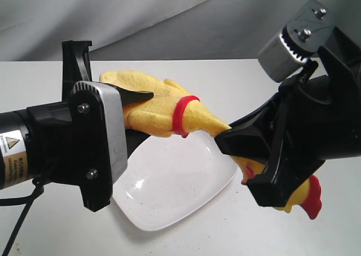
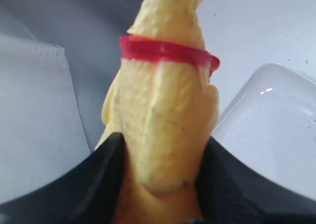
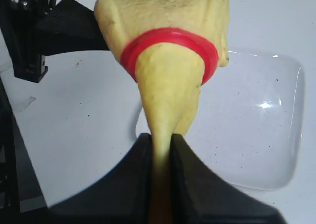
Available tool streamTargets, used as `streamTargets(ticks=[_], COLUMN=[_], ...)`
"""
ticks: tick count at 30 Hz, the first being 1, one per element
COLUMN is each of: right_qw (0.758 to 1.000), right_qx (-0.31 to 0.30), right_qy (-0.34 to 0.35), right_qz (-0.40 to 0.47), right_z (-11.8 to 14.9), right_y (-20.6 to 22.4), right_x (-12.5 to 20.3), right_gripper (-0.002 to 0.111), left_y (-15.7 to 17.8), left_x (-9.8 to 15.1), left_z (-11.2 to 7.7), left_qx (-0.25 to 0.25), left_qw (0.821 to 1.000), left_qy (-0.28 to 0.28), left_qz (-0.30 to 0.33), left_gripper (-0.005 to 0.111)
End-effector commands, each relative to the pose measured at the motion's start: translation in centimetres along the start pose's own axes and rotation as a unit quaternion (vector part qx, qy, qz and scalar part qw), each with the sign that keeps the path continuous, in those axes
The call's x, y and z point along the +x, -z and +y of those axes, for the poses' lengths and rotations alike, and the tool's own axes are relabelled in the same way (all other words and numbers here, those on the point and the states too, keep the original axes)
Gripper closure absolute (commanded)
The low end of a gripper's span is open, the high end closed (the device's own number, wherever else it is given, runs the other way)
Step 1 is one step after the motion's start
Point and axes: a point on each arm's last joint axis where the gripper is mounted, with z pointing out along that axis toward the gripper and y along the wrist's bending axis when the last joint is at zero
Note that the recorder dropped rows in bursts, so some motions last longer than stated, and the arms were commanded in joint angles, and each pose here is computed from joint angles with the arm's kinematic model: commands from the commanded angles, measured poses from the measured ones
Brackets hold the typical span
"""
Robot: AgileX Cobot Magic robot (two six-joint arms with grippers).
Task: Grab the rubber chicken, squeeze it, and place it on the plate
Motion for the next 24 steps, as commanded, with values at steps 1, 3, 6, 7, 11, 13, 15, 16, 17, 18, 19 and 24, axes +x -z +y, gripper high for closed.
streamTargets(ticks=[1, 3, 6, 7, 11, 13, 15, 16, 17, 18, 19, 24], right_qw=[1.0, 1.0, 1.0, 1.0, 1.0, 1.0, 1.0, 1.0, 1.0, 1.0, 1.0, 1.0], right_qx=[0.001, 0.001, 0.001, 0.001, 0.001, 0.001, 0.001, 0.001, 0.001, 0.002, 0.002, 0.002], right_qy=[-0.003, -0.003, -0.003, -0.003, -0.003, -0.003, -0.003, -0.003, -0.003, -0.002, -0.002, -0.002], right_qz=[-0.014, -0.014, -0.014, -0.014, -0.014, -0.014, -0.014, -0.014, -0.014, -0.014, -0.014, -0.014], right_z=[0.08, 0.08, 0.08, 0.08, 0.08, 0.08, 0.08, 0.08, 0.08, 0.08, 0.08, 0.08], right_y=[0.32, 0.32, 0.32, 0.32, 0.32, 0.32, 0.32, 0.32, 0.32, 0.32, 0.32, 0.32], right_x=[-0.31, -0.31, -0.31, -0.31, -0.31, -0.31, -0.31, -0.31, -0.31, -0.31, -0.31, -0.31], right_gripper=[0.108, 0.108, 0.108, 0.108, 0.108, 0.108, 0.108, 0.108, 0.108, 0.108, 0.108, 0.108], left_y=[0.07, 0.07, 0.07, 0.07, 0.07, 0.07, 0.08, 0.08, 0.08, 0.09, 0.09, 0.08], left_x=[0.14, 0.14, 0.14, 0.14, 0.13, 0.13, 0.22, 0.27, 0.34, 0.37, 0.39, 0.28], left_z=[0.35, 0.35, 0.35, 0.35, 0.33, 0.33, 0.4, 0.43, 0.47, 0.49, 0.5, 0.44], left_qx=[-0.014, -0.014, -0.014, -0.014, -0.013, -0.013, -0.017, -0.018, -0.021, -0.022, -0.023, -0.019], left_qw=[1.0, 1.0, 1.0, 1.0, 1.0, 1.0, 0.999, 0.999, 0.999, 0.999, 0.999, 0.999], left_qy=[0.019, 0.019, 0.019, 0.019, 0.019, 0.019, 0.02, 0.024, 0.025, 0.025, 0.025, 0.02], left_qz=[0.014, 0.014, 0.014, 0.014, 0.013, 0.013, 0.018, 0.021, 0.025, 0.026, 0.027, 0.021], left_gripper=[0.106, 0.106, 0.102, 0.098, 0.064, 0.035, 0.014, 0.011, 0.011, 0.013, 0.015, 0.035])
